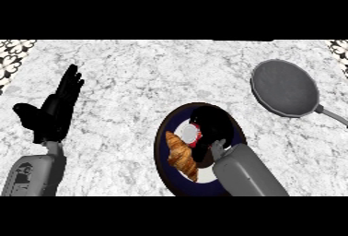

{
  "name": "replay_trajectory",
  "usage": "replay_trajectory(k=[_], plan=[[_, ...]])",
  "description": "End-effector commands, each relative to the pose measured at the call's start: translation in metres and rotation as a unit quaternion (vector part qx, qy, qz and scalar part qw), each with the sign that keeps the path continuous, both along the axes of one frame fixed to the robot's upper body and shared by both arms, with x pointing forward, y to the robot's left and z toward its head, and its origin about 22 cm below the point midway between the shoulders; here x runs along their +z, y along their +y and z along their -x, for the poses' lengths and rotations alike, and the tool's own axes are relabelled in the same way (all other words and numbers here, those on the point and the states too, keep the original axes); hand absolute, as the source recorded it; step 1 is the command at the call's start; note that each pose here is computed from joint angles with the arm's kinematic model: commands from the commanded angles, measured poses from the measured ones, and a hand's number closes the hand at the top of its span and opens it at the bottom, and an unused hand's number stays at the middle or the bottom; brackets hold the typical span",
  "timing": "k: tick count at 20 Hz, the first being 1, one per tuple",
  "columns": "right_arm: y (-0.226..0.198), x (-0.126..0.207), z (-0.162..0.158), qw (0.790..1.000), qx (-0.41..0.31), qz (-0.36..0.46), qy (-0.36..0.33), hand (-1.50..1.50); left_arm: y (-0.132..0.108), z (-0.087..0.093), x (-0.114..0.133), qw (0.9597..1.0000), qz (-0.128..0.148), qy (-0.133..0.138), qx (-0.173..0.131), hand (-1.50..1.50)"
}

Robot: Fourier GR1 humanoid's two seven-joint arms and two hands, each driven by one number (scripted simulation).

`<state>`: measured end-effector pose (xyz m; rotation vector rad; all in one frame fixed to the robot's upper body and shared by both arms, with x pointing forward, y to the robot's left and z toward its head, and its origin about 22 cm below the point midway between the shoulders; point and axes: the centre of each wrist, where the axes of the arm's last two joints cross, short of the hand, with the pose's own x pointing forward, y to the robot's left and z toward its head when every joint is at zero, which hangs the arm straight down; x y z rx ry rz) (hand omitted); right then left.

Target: Pick the can from the plate and place it in the pan

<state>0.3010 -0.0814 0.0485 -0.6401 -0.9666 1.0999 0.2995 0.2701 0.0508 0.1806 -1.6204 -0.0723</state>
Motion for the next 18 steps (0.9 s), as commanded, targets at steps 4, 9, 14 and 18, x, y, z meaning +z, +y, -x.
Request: replay_trajectory(k=[4, 9, 14, 18], plan=[[0.065, 0.001, -0.004, 0.996, -0.046, 0.058, -0.043, 1.5, -0.009, -0.006, 0.012, 1.0, 0.007, -0.001, 0.0, 0.0], [0.084, 0.044, -0.001, 0.97, -0.074, 0.062, -0.221, 1.5, 0.002, 0.005, -0.005, 1.0, 0.006, -0.003, -0.001, 0.0], [0.086, 0.095, -0.015, 0.95, -0.11, 0.027, -0.292, 1.5, -0.008, -0.007, 0.004, 1.0, 0.004, -0.003, 0.009, 0.0], [0.067, 0.115, -0.012, 0.931, -0.159, 0.01, -0.329, 1.5, 0.012, 0.002, 0.001, 0.9999, -0.001, 0.001, 0.014, 0.0]])
